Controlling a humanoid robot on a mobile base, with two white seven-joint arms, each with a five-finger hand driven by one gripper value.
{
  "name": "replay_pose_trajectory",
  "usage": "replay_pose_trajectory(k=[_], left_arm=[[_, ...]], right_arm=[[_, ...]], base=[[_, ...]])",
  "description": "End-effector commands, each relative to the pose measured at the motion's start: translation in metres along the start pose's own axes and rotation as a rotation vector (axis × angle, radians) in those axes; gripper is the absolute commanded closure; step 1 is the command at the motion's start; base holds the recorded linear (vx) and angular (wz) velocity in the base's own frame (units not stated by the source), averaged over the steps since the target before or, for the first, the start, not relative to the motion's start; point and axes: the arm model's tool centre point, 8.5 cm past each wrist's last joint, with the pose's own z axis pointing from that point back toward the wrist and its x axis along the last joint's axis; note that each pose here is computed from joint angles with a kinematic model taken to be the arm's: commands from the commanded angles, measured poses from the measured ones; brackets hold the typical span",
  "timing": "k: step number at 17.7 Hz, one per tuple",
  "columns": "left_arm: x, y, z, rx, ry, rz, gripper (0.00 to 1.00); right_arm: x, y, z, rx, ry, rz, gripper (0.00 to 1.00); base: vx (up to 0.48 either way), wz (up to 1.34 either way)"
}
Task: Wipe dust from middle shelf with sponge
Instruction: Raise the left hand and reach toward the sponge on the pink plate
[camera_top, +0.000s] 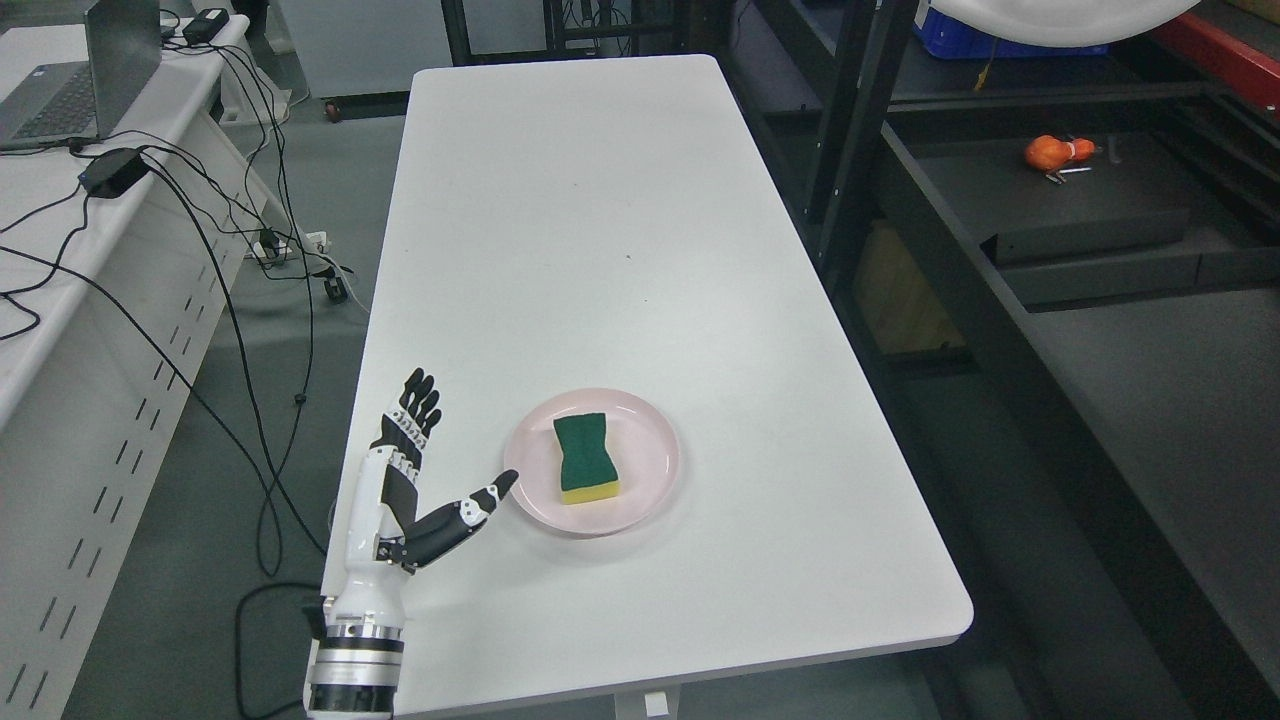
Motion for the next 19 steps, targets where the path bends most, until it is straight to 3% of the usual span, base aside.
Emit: replay_pose_trajectory(k=[1,3,6,8,10,13,19], left_arm=[[0.020,0.052,-0.032,-0.201,-0.058,-0.394,0.01],[0.024,0.069,-0.052,-0.289,-0.052,-0.599,0.01],[0.020,0.112,-0.073,-0.482,-0.041,-1.062,0.02],[0.042,0.110,-0.098,-0.465,-0.129,-1.096,0.01],[0.039,0.097,-0.099,-0.498,-0.142,-1.055,0.02],[0.031,0.105,-0.101,-0.749,-0.028,-1.204,0.15],[0.038,0.108,-0.148,-0.865,-0.030,-1.495,0.16]], right_arm=[[0.002,-0.010,-0.001,-0.015,0.050,0.003,0.00],[0.002,-0.010,-0.001,-0.015,0.050,0.003,0.00],[0.002,-0.010,-0.001,-0.015,0.050,0.003,0.00],[0.002,-0.010,-0.001,-0.015,0.050,0.003,0.00],[0.002,-0.010,-0.001,-0.015,0.050,0.003,0.00],[0.002,-0.010,-0.001,-0.015,0.050,0.003,0.00],[0.002,-0.010,-0.001,-0.015,0.050,0.003,0.00]], base=[[0.000,0.00],[0.000,0.00],[0.000,0.00],[0.000,0.00],[0.000,0.00],[0.000,0.00],[0.000,0.00]])
